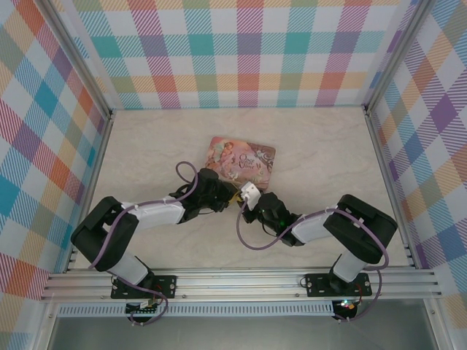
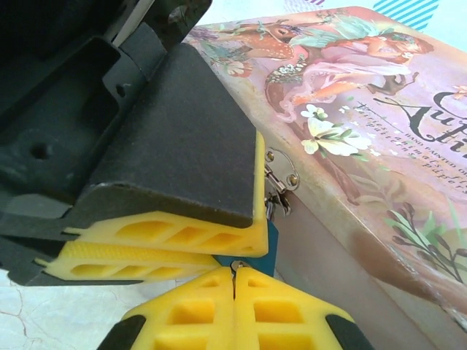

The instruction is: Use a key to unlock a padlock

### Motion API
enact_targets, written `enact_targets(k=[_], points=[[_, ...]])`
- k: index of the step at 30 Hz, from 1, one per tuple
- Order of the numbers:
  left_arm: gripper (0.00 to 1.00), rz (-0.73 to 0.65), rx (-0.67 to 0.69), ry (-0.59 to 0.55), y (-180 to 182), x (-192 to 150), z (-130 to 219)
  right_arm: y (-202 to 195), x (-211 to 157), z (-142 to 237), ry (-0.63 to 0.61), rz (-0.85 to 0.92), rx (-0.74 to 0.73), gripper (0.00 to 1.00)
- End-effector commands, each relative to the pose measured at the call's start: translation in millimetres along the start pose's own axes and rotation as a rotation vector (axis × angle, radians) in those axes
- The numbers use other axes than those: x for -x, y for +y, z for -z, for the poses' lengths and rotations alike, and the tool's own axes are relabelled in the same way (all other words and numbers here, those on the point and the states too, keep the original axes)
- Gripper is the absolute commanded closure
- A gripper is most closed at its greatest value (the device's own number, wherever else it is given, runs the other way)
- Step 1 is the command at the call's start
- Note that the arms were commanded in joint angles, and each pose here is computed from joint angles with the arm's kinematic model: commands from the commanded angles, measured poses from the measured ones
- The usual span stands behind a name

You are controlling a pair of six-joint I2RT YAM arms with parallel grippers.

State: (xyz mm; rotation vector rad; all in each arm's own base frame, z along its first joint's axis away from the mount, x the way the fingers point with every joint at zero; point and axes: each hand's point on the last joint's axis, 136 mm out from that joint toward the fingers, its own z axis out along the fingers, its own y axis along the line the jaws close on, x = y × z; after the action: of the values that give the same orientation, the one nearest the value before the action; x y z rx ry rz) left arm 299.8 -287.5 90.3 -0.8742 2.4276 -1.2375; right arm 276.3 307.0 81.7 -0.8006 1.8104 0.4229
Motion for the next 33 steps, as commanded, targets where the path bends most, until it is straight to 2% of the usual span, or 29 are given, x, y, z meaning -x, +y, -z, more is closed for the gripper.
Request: enact_targets(k=[1,3,10,12,19,22,25,33], points=[[0.71,-0.080,-0.037,-0.021,-26,0,19,-7,-18,-1,0.057,-0.042,-0.025,1.00],[0.67,-0.103,-0.016,-0.043,-24,5,27,-8,-20,0,0.064,-0.055,-0.028,1.00],[0.41,-0.270,0.103,-0.151,-29,32,72,-7,-21,-1,0.066,-0.087,-0.023,1.00],[0.32,-0.322,0.157,-0.191,-30,48,91,-8,-21,-1,0.065,-0.093,-0.026,1.00],[0.12,-0.421,0.254,-0.292,-40,126,135,-9,-21,-3,0.058,-0.124,-0.028,1.00],[0.06,-0.497,0.281,-0.258,-48,152,129,-8,-20,-5,0.057,-0.135,-0.025,1.00],[0.00,-0.568,0.282,-0.162,-54,167,103,-8,-20,-7,0.061,-0.132,-0.027,1.00],[0.00,-0.607,0.270,-0.034,-50,191,35,-7,-19,-8,0.069,-0.150,-0.022,1.00]])
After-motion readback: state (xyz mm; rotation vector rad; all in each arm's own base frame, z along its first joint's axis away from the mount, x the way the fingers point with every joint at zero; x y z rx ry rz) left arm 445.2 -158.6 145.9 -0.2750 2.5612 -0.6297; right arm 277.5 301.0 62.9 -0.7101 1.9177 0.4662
